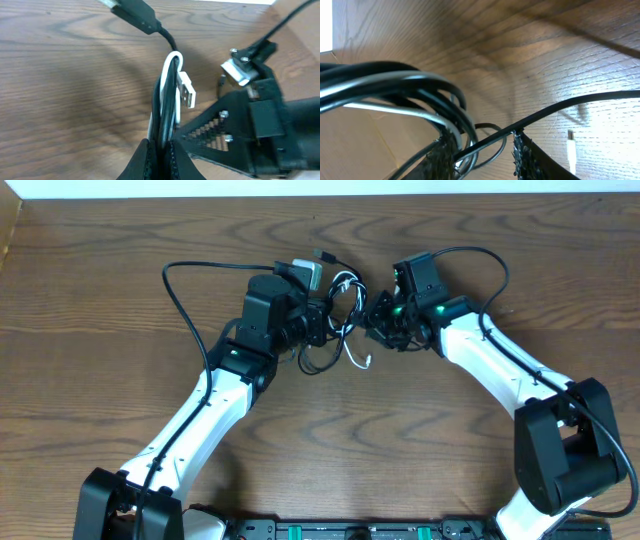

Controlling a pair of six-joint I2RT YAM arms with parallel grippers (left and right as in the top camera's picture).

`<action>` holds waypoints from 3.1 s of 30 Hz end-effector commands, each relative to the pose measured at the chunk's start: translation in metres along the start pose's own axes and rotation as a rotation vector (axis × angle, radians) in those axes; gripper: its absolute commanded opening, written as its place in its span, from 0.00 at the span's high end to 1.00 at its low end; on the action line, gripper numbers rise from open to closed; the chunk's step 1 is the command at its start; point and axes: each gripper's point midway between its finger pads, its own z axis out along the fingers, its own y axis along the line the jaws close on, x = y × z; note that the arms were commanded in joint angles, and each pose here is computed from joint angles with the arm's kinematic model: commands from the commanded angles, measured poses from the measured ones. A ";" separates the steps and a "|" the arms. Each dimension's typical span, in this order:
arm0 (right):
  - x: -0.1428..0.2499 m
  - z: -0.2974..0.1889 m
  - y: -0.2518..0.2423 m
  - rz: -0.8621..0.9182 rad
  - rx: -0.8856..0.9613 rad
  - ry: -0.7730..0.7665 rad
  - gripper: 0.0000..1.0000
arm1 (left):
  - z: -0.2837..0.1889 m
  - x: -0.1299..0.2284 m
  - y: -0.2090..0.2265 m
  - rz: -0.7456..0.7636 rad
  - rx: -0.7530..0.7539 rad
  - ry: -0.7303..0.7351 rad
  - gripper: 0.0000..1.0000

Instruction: Untangle cables

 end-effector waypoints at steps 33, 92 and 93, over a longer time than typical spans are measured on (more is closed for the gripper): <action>-0.011 -0.004 -0.017 0.213 0.043 -0.003 0.43 | -0.007 -0.013 0.008 -0.070 -0.069 -0.056 0.93; -0.068 -0.094 0.046 -0.305 -0.382 -0.079 0.99 | 0.001 0.038 0.024 -0.007 -0.183 0.128 0.92; -0.071 -0.102 0.049 -0.317 -0.421 -0.074 0.99 | 0.003 0.041 0.027 0.002 -0.198 0.137 0.93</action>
